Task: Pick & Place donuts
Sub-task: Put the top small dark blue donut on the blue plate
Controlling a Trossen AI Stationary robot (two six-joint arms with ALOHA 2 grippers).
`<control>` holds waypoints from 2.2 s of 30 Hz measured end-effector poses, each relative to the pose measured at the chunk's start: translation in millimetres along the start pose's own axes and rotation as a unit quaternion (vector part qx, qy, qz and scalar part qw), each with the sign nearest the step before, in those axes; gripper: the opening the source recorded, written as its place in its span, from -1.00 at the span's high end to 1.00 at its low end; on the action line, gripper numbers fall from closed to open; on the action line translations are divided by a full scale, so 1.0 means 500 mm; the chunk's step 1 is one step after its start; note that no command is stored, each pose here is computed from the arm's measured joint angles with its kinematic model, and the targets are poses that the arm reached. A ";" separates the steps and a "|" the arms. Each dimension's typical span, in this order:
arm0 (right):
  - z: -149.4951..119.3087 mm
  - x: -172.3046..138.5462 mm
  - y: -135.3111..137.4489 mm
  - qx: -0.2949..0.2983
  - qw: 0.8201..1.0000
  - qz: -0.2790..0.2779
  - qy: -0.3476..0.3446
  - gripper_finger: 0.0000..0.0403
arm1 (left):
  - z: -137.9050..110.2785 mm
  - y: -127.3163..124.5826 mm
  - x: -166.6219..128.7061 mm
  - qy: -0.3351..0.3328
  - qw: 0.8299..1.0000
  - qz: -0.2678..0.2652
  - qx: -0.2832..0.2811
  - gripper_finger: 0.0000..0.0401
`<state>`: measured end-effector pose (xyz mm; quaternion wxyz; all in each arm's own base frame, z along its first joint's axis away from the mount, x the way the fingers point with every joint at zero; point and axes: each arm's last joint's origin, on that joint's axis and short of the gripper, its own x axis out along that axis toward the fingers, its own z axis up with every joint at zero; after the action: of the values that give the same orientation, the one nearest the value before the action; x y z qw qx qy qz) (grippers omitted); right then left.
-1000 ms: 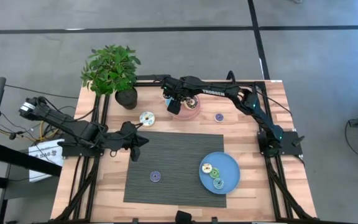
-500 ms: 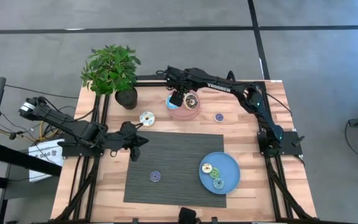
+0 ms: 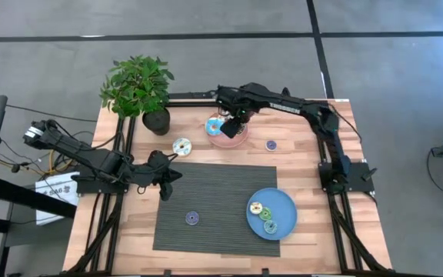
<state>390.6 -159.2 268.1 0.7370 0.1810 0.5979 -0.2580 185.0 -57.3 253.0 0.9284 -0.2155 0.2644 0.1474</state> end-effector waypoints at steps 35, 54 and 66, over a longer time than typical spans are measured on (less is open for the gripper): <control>-0.471 0.011 0.053 0.273 0.958 -0.057 -0.067 -0.53 | 0.041 0.043 0.023 0.006 1.000 -0.007 0.025 0.36; -0.356 0.180 -0.118 0.132 0.991 0.010 -0.001 -0.54 | 0.055 0.036 0.023 -0.042 0.999 -0.006 -0.024 0.36; -0.348 0.207 -0.100 0.112 0.994 0.014 0.002 -0.48 | 0.056 0.039 0.023 -0.057 0.998 0.017 -0.029 0.36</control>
<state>239.3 -116.2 131.3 0.7145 0.2713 0.5642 -0.3123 198.7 -25.3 262.1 0.9327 -0.2291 0.2106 0.1824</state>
